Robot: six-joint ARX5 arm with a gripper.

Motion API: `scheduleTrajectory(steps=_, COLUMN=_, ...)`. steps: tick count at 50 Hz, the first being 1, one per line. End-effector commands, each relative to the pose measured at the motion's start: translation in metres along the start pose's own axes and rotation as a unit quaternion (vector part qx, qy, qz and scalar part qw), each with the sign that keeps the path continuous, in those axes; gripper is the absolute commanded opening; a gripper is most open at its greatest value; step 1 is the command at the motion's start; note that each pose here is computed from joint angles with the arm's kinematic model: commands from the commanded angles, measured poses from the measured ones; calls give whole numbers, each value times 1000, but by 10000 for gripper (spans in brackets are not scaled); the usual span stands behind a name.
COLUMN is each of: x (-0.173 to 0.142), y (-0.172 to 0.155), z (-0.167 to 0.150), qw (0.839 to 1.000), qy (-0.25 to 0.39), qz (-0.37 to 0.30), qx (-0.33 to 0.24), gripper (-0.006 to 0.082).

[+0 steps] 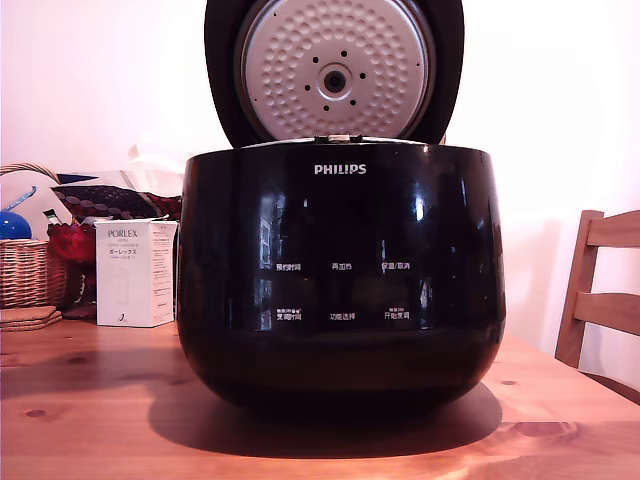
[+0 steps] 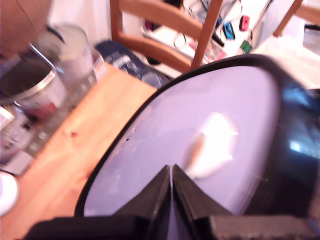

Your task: Close the rice cooker by pressing the lid down with medium force

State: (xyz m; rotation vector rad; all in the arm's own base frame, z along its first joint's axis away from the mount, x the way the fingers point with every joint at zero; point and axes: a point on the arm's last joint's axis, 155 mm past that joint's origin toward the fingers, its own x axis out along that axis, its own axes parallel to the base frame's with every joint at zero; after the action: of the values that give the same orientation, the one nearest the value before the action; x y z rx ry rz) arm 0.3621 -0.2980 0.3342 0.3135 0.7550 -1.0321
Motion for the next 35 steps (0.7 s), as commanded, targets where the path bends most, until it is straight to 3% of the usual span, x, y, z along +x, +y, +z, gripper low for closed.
scheduleTrajectory(steps=1, x=24, y=5, z=-14, qw=999, qy=30, qz=-12, qx=-15, gripper=-21)
scheduleTrajectory(steps=35, x=32, y=13, z=-4, qw=1000, qy=8, qz=-4, qx=-1, gripper=-21)
